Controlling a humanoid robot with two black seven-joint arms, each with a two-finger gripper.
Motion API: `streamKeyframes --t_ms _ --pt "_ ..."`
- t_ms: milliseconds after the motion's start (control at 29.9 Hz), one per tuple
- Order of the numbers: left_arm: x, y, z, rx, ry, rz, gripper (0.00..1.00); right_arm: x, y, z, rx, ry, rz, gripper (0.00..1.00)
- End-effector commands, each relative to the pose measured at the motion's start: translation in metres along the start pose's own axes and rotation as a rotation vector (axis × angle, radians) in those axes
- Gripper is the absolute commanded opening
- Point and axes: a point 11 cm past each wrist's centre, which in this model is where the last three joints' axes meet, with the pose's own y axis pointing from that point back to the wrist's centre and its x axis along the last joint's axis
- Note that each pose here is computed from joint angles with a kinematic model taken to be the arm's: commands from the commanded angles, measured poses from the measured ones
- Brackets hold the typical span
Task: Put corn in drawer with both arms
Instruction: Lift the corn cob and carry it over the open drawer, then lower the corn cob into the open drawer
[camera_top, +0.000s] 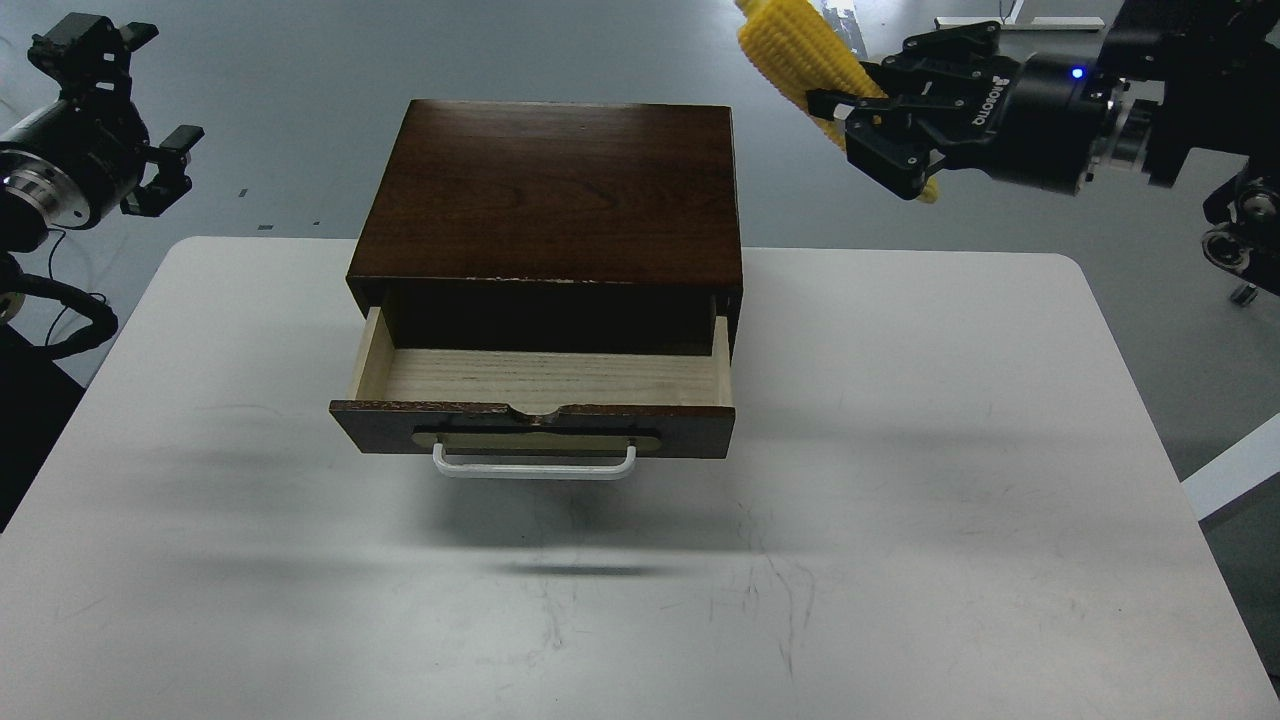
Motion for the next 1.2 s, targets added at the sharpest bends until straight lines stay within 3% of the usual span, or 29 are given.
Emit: streamKeyframes --t_ms 0,602,903,1170 --pt "0.001 0.000 0.000 -0.001 -0.001 0.002 0.99 0.011 -0.024 -0.015 0.074 0.105 -0.037 0.09" --pt "0.006 0.003 0.003 -0.010 -0.004 0.013 0.99 0.009 -0.090 -0.082 0.304 0.297 -0.060 0.05" --pt "0.009 0.005 0.000 -0.007 -0.005 0.018 0.99 -0.024 -0.109 -0.118 0.399 0.239 -0.095 0.07" --pt "0.012 0.007 0.000 -0.008 -0.006 0.024 0.99 -0.034 -0.122 -0.116 0.390 0.237 -0.121 0.08"
